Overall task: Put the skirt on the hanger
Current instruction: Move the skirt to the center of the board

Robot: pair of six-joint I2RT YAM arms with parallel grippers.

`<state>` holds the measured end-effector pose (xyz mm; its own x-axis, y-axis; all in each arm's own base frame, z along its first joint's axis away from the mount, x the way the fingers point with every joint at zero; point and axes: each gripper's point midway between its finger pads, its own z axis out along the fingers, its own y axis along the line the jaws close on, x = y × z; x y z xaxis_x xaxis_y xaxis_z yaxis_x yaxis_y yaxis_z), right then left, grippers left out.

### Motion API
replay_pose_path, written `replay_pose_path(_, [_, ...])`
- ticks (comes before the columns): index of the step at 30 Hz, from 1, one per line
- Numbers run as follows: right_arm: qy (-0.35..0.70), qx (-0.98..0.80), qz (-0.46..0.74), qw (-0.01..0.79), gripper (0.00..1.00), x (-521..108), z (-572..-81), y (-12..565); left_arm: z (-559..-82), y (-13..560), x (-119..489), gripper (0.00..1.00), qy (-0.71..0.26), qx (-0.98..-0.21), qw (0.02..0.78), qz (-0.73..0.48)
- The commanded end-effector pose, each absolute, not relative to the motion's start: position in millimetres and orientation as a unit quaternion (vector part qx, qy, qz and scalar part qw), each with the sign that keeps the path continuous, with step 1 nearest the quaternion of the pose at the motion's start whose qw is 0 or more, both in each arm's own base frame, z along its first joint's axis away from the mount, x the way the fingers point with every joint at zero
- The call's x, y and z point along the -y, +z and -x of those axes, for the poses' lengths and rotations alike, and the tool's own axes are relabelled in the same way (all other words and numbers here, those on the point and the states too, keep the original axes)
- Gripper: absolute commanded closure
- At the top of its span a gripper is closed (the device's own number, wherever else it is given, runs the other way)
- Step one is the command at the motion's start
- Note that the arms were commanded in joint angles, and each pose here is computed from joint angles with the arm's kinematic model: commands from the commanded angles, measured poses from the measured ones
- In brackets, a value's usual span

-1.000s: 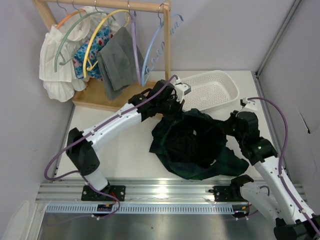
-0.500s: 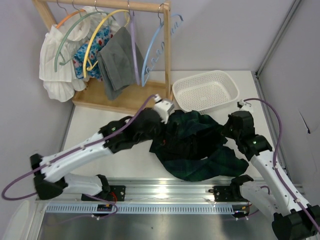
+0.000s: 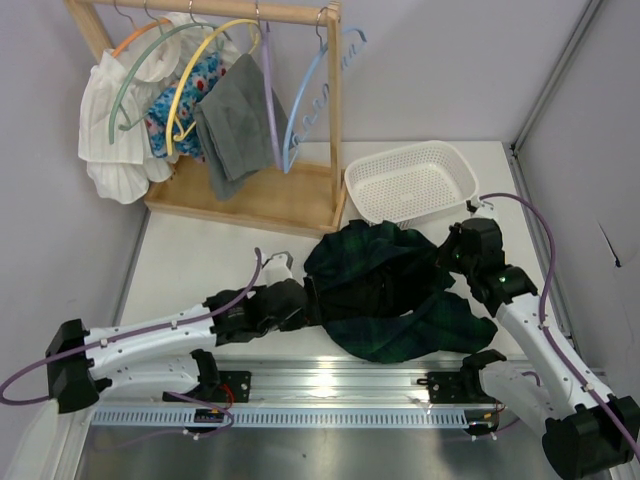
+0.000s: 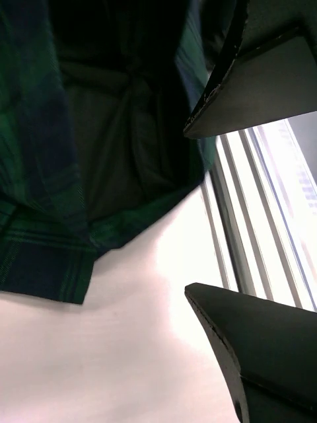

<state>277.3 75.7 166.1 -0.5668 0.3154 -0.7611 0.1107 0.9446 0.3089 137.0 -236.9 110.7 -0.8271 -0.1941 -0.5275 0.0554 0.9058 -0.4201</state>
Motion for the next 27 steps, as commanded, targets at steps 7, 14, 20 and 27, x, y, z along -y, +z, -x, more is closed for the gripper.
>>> replay_pose_path(7, [0.144, -0.865, -0.098, 0.470, 1.00, -86.4, -282.9, 180.7, -155.8, 115.0, 274.1, 0.06, -0.260, -0.906, 0.289, 0.168])
replay_pose_path(14, [0.137, -0.872, -0.084, 0.463, 1.00, -85.6, -279.4, 181.6, -153.2, 87.9, 278.9, 0.15, -0.251, -0.910, 0.272, 0.186])
replay_pose_path(20, [0.143, -0.876, -0.061, 0.457, 0.63, -89.4, -273.8, 197.3, -164.9, 92.3, 277.7, 0.57, -0.241, -0.904, 0.303, 0.184])
replay_pose_path(27, [0.164, -0.862, 0.003, 0.480, 0.39, -97.5, -261.9, 229.0, -175.0, 92.1, 268.5, 0.80, -0.227, -0.895, 0.342, 0.173])
